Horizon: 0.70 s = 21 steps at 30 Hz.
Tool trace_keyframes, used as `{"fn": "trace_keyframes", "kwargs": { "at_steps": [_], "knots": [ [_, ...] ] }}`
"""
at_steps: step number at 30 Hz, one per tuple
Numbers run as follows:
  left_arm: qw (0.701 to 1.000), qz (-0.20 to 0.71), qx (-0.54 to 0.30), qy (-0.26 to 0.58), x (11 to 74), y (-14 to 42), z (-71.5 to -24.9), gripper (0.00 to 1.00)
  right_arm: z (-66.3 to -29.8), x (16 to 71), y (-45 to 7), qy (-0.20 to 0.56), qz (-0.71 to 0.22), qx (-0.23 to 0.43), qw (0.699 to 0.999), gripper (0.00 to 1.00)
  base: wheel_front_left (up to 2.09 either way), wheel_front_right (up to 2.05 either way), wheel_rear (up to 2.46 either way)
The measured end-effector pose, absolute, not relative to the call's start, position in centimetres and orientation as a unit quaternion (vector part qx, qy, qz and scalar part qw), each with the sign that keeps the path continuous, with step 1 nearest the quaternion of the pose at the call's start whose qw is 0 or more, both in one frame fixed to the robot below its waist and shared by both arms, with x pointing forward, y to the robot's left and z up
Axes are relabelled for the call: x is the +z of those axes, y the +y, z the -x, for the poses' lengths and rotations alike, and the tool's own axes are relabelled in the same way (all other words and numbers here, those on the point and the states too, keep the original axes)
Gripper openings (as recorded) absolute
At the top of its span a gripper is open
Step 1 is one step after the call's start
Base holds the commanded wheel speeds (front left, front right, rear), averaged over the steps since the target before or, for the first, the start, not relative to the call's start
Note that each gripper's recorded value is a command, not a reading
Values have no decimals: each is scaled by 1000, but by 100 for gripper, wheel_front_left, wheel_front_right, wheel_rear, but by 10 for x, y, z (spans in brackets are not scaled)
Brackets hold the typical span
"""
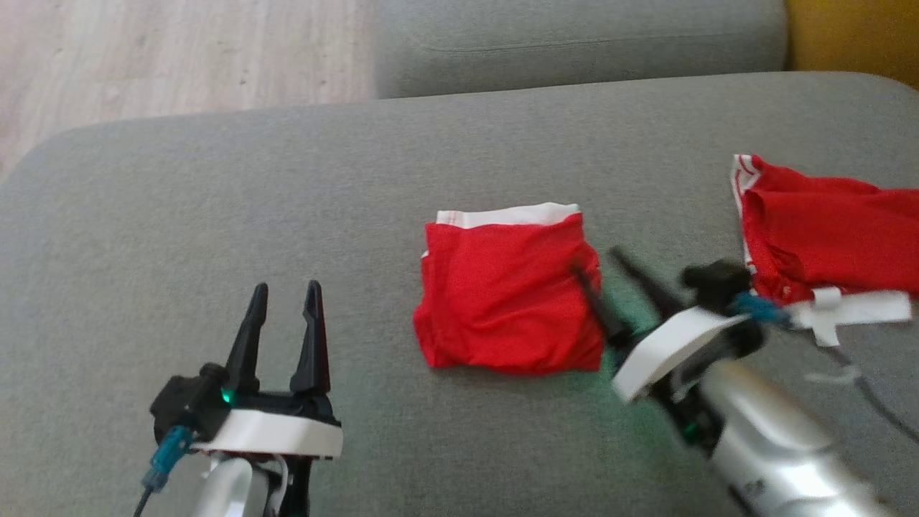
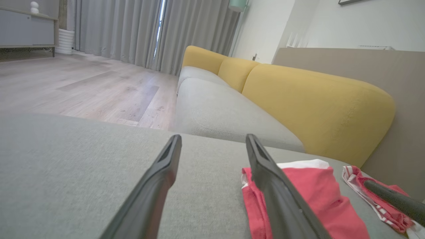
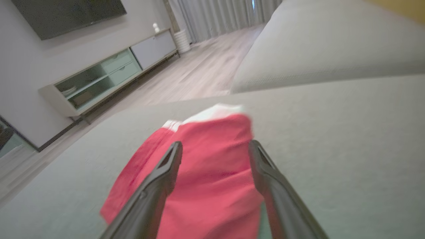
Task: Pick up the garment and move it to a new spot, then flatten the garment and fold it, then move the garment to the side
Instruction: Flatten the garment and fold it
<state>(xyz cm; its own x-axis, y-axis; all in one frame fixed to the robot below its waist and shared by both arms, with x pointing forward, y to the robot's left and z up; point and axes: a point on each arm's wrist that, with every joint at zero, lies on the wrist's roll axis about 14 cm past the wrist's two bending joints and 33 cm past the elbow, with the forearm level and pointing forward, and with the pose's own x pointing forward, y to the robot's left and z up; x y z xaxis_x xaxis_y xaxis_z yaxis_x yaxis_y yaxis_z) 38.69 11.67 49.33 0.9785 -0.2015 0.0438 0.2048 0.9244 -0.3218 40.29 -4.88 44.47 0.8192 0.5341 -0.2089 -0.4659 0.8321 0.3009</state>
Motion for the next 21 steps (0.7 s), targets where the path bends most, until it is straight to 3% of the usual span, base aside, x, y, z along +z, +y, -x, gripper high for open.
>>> {"fn": "trace_keyframes", "kwargs": {
  "at_steps": [5, 9, 16, 21],
  "knots": [
    [976, 169, -128, -39, 517, 103, -395, 100, -434, 489, -116, 49, -105, 175, 978, 100, 0, 0, 0],
    [972, 174, -145, -59, 531, 93, -399, 100, -433, 516, -158, -19, -69, 110, 991, 100, 0, 0, 0],
    [971, 176, -153, -53, 527, 87, -401, 100, -393, 488, -170, -4, -62, 48, 997, 100, 0, 0, 0],
    [972, 175, -151, -38, 517, 87, -400, 100, -391, 487, -172, -4, -55, 43, 998, 100, 0, 0, 0]
  ]
}}
